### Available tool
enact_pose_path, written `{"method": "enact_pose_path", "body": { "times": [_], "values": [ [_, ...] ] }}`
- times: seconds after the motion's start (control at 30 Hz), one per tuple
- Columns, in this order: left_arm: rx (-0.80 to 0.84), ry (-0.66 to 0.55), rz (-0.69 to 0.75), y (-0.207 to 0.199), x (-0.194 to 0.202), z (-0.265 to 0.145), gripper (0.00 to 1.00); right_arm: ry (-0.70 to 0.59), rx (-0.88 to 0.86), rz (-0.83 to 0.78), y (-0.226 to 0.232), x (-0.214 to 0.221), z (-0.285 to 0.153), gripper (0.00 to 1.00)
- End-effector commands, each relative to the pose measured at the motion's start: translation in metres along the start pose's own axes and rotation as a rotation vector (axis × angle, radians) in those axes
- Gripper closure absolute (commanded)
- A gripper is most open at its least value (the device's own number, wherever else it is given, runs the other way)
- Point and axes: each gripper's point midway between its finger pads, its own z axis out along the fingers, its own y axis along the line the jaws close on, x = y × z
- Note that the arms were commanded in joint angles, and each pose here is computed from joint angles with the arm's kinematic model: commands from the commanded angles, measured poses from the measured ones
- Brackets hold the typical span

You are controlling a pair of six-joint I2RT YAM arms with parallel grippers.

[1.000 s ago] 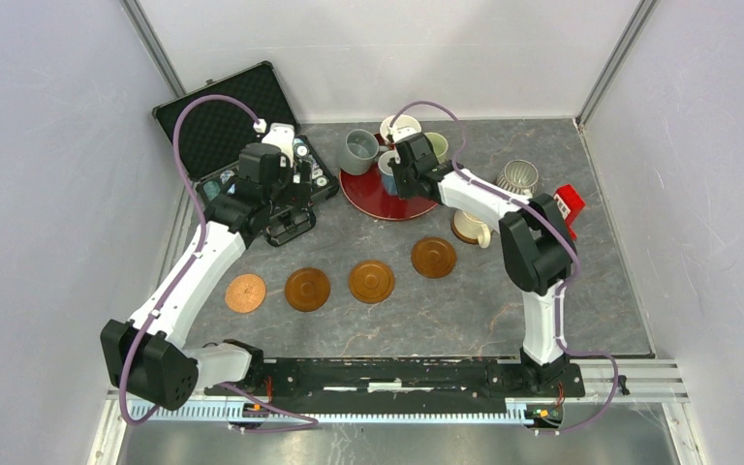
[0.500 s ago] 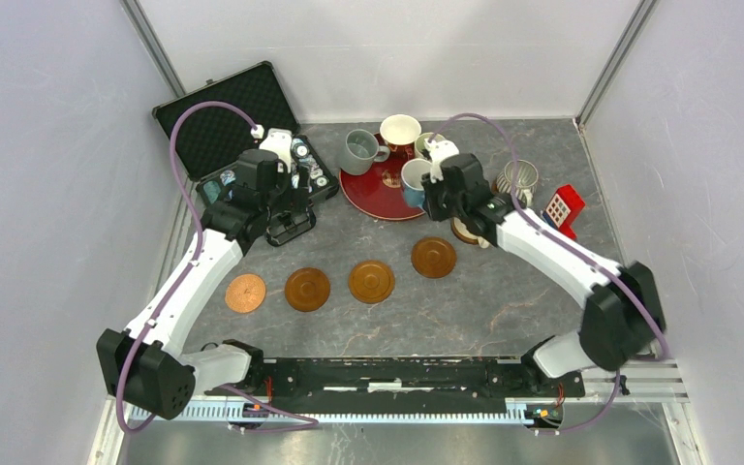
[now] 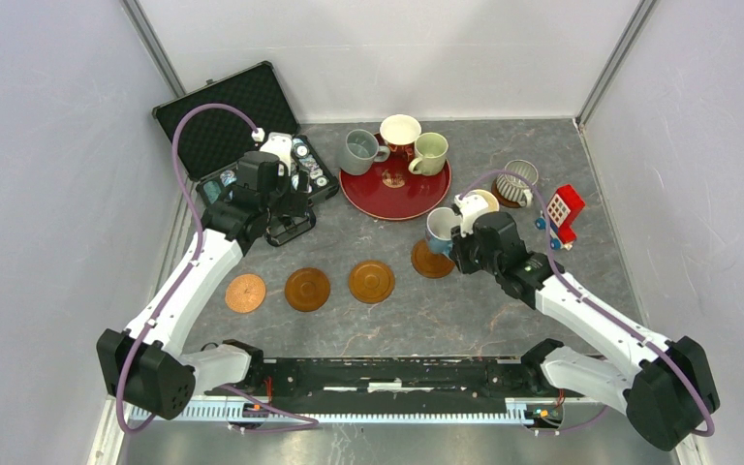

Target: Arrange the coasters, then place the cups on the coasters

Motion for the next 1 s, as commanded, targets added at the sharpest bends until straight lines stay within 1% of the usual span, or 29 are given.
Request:
{"method": "enact_pose_path", "body": {
  "times": [0.0, 0.3, 0.5, 0.93, 0.97],
  "values": [
    [-0.017, 0.003, -0.014, 0.002, 0.003, 0.002, 0.00, -0.159, -0.028, 0.040, 0.008, -0.035, -0.006, 1.00],
    [-0.018, 0.006, -0.019, 0.002, 0.004, 0.003, 0.00, -0.113, -0.046, 0.098, 0.015, -0.022, -0.001, 1.00],
    [-0.018, 0.010, -0.019, 0.002, 0.003, 0.005, 0.00, -0.080, -0.046, 0.079, 0.017, -0.008, 0.003, 1.00],
    [-0.015, 0.013, -0.021, 0.001, 0.003, 0.006, 0.00, -0.042, -0.025, 0.063, 0.016, 0.004, 0.009, 1.00],
    [-0.015, 0.011, -0.022, 0.000, 0.002, 0.006, 0.00, -0.039, -0.024, 0.063, 0.016, 0.006, 0.010, 0.99]
  ]
}}
